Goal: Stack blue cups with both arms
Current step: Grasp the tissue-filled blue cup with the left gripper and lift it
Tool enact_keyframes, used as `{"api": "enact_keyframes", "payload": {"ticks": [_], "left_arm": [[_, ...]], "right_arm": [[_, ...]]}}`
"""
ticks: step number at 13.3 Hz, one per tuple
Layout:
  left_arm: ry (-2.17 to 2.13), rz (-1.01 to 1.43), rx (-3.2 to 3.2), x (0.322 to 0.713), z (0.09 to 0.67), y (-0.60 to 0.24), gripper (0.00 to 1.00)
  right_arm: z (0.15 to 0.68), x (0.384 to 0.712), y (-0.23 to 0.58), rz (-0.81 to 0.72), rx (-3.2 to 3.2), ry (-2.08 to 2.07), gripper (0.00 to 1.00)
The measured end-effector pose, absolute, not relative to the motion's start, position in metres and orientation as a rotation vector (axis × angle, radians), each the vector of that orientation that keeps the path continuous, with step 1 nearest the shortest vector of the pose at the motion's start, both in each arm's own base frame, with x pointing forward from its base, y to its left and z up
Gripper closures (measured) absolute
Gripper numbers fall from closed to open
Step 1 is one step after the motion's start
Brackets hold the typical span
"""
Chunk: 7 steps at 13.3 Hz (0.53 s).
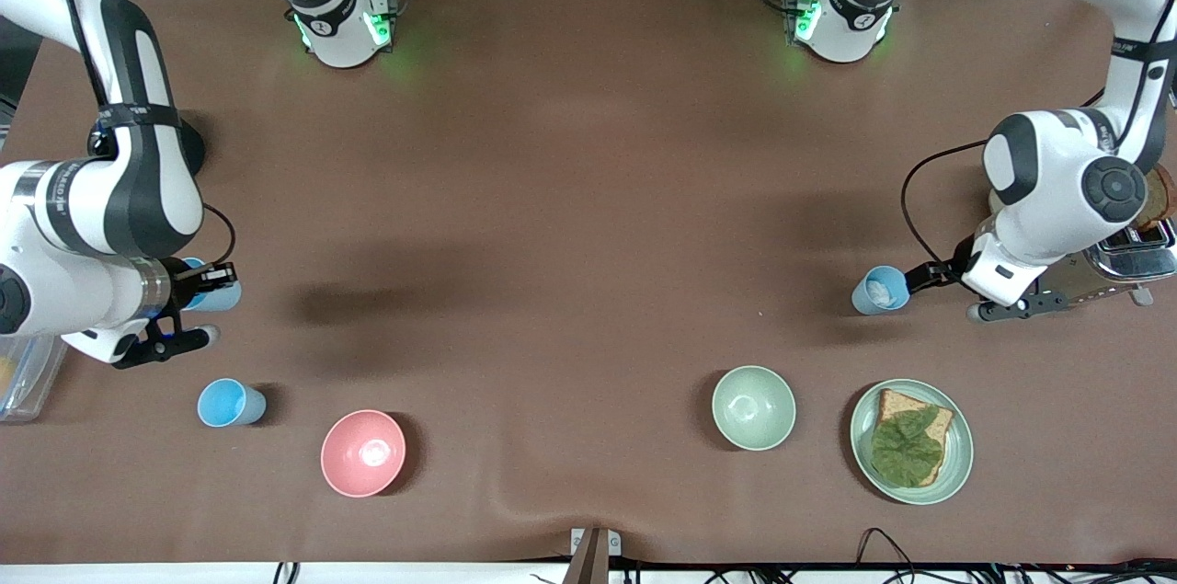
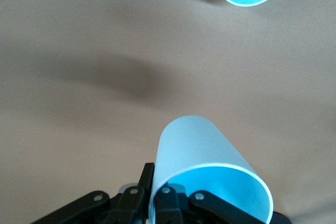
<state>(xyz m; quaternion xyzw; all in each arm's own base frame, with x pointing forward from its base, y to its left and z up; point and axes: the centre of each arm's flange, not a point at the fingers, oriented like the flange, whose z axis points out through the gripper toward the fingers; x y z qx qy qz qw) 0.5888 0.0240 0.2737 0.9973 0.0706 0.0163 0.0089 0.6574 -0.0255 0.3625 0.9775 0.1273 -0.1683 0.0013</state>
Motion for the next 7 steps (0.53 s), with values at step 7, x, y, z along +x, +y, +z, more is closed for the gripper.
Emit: {"api": "enact_keyframes", "payload": {"ticks": [7], "left_arm": [[0.205, 0.022, 3.112, 0.588, 0.241, 0.020, 0.00]], "right_arm": [[0.362, 0.656, -0.027, -0.540, 3.067, 0.396, 0.95]]}}
